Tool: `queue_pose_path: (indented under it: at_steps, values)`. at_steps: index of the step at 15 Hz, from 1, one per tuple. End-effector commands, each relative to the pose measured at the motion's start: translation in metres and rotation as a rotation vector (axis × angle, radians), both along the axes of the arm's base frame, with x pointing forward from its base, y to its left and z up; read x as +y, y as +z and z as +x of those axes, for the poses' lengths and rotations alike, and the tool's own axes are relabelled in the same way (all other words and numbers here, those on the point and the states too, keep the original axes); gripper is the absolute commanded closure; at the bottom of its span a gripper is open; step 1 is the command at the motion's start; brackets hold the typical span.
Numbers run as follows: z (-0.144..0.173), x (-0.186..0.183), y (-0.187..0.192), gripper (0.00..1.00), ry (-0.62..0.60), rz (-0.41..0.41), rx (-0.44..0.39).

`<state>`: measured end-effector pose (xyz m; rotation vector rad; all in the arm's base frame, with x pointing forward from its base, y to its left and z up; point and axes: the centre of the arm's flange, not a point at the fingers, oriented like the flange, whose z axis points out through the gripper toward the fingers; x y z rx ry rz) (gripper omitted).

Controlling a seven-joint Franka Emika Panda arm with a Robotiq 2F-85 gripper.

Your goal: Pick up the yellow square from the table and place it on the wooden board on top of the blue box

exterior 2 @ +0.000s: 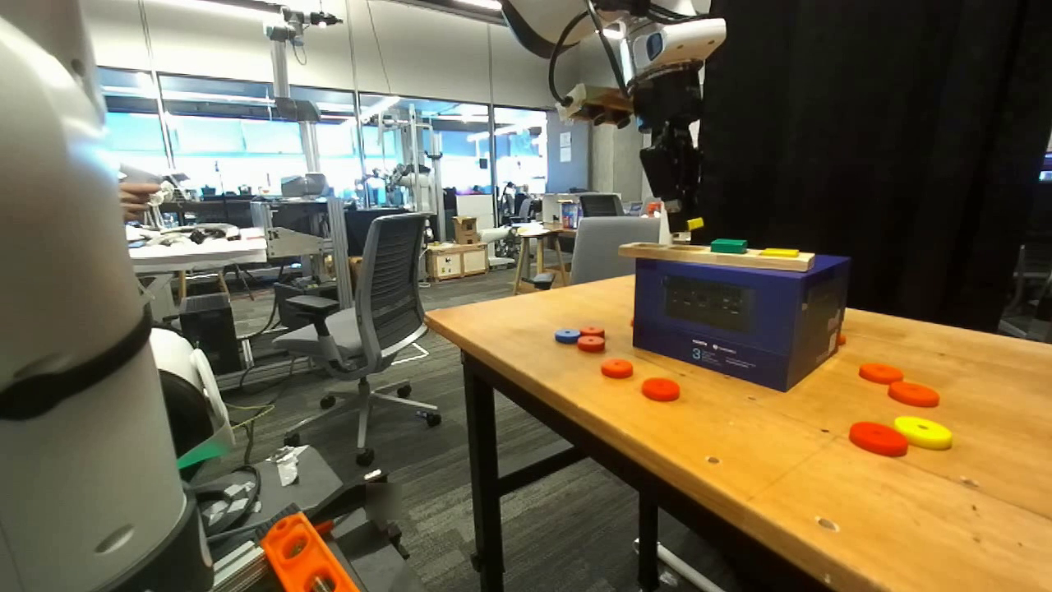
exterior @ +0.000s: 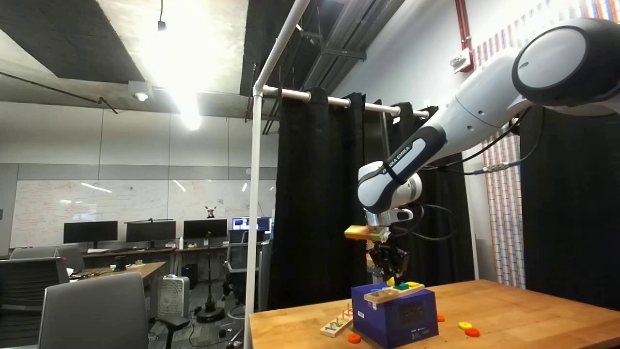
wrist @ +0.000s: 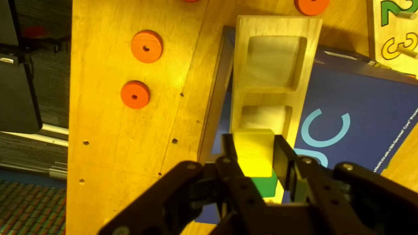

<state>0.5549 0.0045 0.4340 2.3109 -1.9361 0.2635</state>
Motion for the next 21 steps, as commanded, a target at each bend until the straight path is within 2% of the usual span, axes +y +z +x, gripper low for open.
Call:
queue_pose_path:
  at_steps: [1, 18, 19, 21]
  values:
    - [0.014, -0.003, 0.005, 0.87, 0.004, 0.023, -0.030]
    - [0.023, -0.014, -0.016, 0.87, -0.022, 0.073, -0.032]
    - [0.022, -0.015, -0.016, 0.43, -0.030, 0.078, -0.031]
    - [0.022, -0.016, -0.016, 0.38, -0.032, 0.083, -0.030]
